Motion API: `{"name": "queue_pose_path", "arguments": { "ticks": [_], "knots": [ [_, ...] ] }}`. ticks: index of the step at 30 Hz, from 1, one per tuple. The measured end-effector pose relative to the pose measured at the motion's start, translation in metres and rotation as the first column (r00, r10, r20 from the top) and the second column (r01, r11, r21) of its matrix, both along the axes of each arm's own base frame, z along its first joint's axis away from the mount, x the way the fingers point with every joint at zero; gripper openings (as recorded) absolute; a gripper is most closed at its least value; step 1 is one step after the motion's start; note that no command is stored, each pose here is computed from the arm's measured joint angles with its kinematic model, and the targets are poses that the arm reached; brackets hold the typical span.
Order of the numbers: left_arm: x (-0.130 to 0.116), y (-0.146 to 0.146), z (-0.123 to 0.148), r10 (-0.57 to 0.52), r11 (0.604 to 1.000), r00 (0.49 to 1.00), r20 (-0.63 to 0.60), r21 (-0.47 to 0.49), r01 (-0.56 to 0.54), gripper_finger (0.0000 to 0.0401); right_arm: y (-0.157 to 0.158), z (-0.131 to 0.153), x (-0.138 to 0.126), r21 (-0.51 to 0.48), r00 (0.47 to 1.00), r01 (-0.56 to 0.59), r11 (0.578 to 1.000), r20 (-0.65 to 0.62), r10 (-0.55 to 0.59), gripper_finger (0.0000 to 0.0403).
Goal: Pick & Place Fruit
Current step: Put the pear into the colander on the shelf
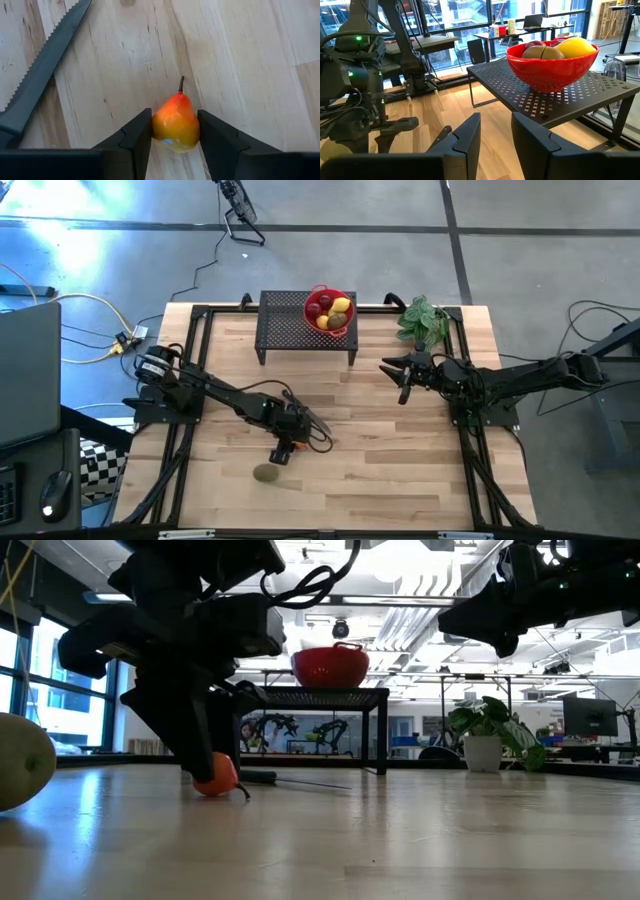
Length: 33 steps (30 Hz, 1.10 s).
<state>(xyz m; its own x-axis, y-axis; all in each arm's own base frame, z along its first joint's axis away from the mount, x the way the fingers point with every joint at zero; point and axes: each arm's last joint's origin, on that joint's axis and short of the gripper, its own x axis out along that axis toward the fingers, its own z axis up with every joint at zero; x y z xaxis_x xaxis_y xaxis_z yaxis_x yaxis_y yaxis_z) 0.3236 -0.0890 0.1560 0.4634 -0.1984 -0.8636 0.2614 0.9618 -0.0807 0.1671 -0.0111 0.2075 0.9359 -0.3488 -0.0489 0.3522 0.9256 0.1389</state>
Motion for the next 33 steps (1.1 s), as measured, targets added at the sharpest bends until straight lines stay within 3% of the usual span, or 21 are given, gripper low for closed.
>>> {"name": "queue_pose_path", "arguments": {
  "ticks": [9,14,19,25,33],
  "knots": [
    [0.008,-0.002,0.012,0.015,1.000,0.999,0.039,-0.014,-0.014,0.0142,0.000,0.000,0.000,-0.002,1.000,0.000,1.000,-0.001,0.000,0.0103],
    [0.019,-0.003,0.034,-0.002,0.997,0.998,0.067,0.072,-0.003,0.0142,0.000,0.000,0.000,-0.003,1.000,0.000,1.000,-0.001,0.000,0.0103],
    [0.031,0.007,0.068,0.036,0.982,0.996,0.083,0.182,-0.051,0.0142,0.000,0.000,0.000,-0.003,1.000,0.000,1.000,-0.001,0.000,0.0103],
    [0.047,0.037,0.119,0.119,0.969,0.983,0.138,0.198,-0.145,0.0141,0.000,0.000,0.000,-0.004,1.000,-0.001,1.000,-0.003,0.001,0.0103],
    [0.049,0.095,0.190,0.201,0.943,0.960,0.196,0.227,-0.244,0.0141,0.000,-0.003,0.000,-0.003,0.999,-0.002,1.000,-0.033,0.001,0.0103]
  ]
}}
